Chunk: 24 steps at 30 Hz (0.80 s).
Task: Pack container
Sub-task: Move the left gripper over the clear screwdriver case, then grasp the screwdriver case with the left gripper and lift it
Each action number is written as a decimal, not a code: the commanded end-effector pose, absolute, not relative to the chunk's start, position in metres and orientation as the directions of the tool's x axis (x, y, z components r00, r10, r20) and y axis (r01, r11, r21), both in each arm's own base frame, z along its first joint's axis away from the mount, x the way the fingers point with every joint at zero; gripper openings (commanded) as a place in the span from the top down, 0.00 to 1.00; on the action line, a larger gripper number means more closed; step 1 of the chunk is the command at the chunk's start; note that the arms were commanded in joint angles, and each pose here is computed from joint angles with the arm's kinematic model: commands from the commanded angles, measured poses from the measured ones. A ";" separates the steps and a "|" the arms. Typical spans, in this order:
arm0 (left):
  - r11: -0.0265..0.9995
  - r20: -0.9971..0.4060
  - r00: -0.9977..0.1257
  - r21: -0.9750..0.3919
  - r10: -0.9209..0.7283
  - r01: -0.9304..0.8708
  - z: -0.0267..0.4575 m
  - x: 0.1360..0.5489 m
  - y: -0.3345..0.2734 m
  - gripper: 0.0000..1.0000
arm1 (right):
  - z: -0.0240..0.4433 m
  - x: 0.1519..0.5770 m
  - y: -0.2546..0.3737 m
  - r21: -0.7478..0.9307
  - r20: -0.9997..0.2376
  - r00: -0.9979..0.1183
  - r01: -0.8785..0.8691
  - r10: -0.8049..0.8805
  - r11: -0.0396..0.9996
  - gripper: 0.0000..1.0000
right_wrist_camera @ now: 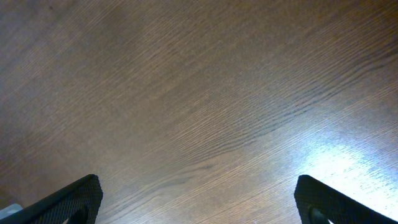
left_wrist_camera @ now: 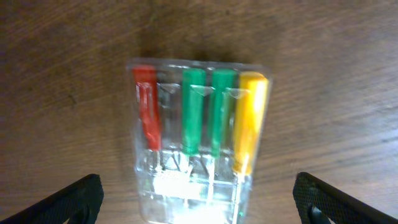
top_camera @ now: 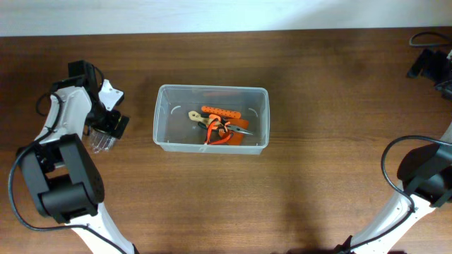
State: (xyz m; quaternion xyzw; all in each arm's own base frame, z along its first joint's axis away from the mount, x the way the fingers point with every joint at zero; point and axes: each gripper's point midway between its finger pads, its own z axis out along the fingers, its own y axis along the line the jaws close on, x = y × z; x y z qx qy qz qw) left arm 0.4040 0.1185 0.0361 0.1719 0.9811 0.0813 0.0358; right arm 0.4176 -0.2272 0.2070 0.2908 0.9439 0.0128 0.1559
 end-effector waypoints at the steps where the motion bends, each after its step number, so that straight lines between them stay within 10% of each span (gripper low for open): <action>1: 0.924 0.001 -0.938 0.176 0.346 0.341 0.019 0.401 0.123 0.01 | 0.207 0.418 -0.225 0.122 -0.284 -0.780 0.548 0.558 0.828 0.01; 19: 0.927 0.067 -0.936 0.130 0.347 0.353 -0.017 0.393 0.121 0.01 | 0.207 0.418 -0.225 0.122 -0.284 -0.780 0.548 0.558 0.828 0.01; 24: 0.926 0.064 -0.936 0.133 0.346 0.352 -0.018 0.395 0.122 0.22 | 0.207 0.418 -0.225 0.122 -0.284 -0.780 0.548 0.558 0.828 0.01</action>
